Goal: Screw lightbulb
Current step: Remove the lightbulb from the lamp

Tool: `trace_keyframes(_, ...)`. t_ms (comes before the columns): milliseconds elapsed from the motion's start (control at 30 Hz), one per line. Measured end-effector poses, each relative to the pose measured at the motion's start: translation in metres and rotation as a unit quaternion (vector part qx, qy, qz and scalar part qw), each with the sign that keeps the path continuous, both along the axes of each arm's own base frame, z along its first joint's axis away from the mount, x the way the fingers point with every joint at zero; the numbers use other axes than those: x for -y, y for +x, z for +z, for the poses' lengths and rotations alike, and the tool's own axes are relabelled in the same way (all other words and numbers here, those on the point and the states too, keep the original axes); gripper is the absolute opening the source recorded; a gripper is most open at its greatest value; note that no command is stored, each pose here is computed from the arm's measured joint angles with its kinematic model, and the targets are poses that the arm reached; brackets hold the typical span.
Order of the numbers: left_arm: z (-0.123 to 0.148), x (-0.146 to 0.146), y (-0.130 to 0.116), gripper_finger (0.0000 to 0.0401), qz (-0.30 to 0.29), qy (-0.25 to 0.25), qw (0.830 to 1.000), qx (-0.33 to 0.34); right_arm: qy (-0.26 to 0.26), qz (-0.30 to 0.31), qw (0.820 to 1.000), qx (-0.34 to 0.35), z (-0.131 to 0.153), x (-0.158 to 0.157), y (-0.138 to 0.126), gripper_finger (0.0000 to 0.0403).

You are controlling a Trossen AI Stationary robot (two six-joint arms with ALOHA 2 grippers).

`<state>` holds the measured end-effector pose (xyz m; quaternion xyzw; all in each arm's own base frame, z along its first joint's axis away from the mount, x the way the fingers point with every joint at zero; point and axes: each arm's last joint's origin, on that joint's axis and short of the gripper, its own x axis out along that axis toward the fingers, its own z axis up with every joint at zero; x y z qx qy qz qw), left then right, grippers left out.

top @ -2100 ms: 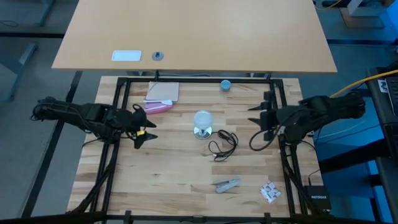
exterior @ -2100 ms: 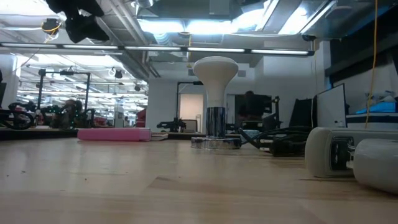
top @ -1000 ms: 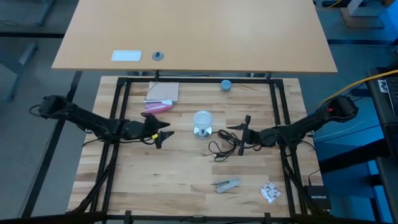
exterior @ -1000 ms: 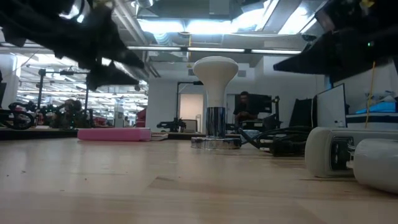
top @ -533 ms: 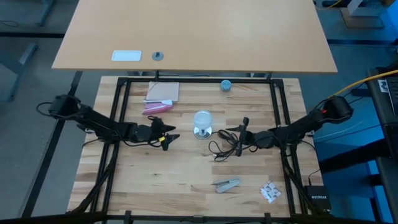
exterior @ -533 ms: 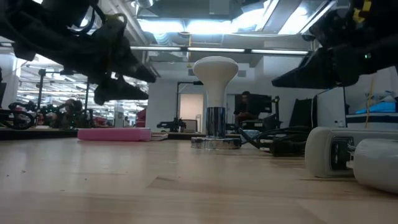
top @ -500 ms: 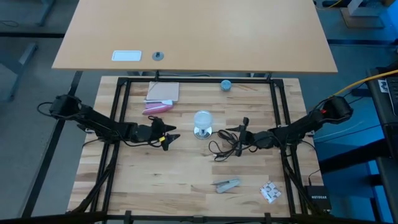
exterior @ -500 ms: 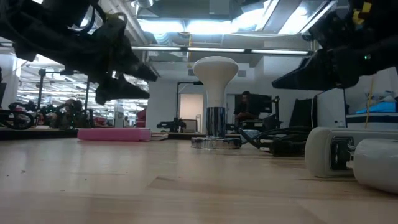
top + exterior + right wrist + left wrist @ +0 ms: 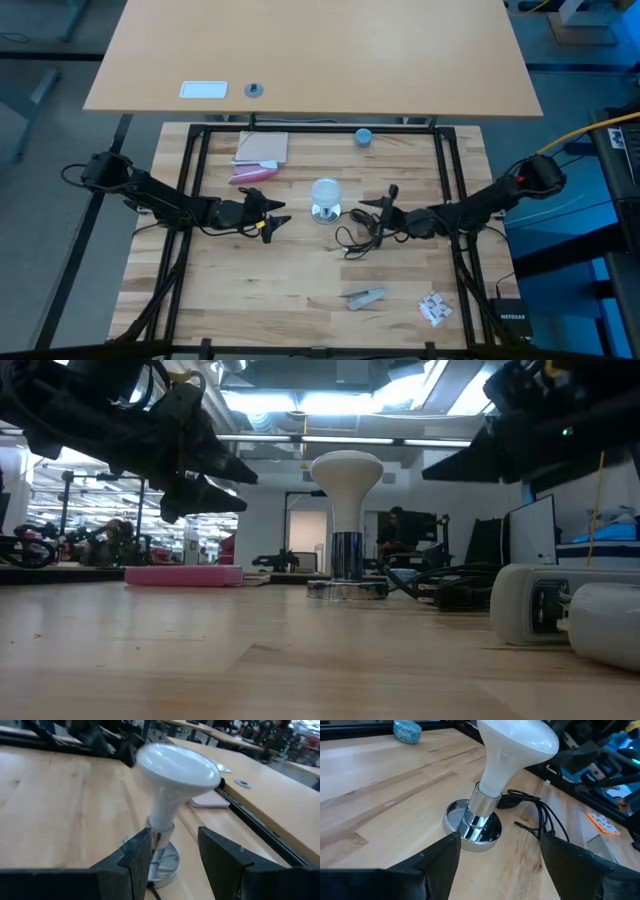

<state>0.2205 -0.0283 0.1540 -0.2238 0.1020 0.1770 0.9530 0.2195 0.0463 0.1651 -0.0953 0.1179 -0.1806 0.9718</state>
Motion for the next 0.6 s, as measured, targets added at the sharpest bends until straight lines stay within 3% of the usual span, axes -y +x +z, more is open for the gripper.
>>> trace_keyframes(300,0.0,0.0,0.0,0.0265,0.0,0.0,1.0,-0.001,0.034,-0.066,0.997,-0.002,-0.013,0.022,0.009,0.0166)
trace_keyframes(600,-0.001,0.0,0.0,0.0265,-0.003,0.01,1.0,-0.007,0.042,-0.052,0.998,-0.009,-0.015,0.024,0.01,0.0166)
